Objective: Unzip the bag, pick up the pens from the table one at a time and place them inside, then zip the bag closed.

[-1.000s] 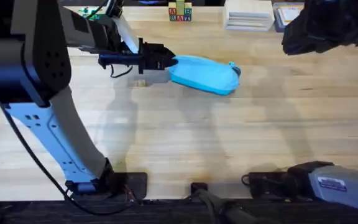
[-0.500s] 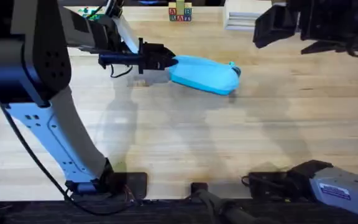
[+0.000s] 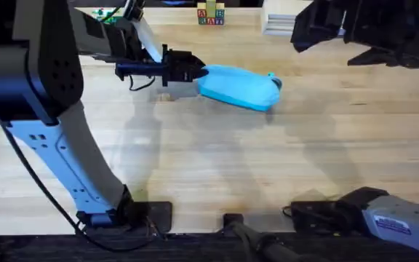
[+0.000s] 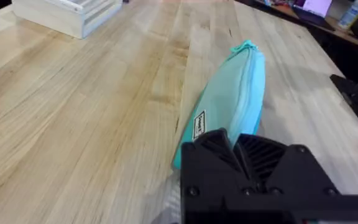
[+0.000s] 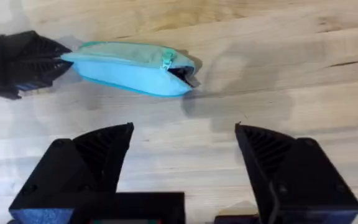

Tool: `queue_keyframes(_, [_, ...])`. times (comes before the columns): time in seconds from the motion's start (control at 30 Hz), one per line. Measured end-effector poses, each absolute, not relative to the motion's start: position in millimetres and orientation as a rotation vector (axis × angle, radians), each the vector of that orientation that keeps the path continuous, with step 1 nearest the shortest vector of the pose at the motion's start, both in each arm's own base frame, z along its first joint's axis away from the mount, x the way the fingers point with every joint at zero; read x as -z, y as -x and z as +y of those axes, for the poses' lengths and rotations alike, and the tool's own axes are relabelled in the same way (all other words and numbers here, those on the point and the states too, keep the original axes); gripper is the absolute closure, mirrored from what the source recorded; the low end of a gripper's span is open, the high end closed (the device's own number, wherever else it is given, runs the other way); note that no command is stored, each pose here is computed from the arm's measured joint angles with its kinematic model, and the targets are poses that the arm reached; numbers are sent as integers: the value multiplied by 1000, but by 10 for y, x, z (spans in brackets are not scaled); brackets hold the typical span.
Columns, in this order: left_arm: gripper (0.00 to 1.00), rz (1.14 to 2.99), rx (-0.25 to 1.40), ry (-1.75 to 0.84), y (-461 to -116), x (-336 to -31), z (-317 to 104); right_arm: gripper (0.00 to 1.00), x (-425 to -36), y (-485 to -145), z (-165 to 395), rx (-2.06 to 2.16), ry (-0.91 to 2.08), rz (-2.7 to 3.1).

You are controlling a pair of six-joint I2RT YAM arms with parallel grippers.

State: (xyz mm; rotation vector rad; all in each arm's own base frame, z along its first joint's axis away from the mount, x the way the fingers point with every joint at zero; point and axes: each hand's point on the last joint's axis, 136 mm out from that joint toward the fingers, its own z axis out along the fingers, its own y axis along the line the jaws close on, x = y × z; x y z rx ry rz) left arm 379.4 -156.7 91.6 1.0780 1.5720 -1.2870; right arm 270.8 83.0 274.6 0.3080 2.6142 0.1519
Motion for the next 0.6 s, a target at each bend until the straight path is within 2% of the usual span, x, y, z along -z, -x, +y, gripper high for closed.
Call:
queue_keyframes(0.33, [959, 1572, 1287, -1078, -3794, -917, -1567, 4, -2741, -2808, 938, -122, -379, 2565])
queue_keyframes(0.6, [959, 1572, 1287, -1078, -3794, -917, -1567, 4, -2487, -3095, 1125, -87, -374, 2597])
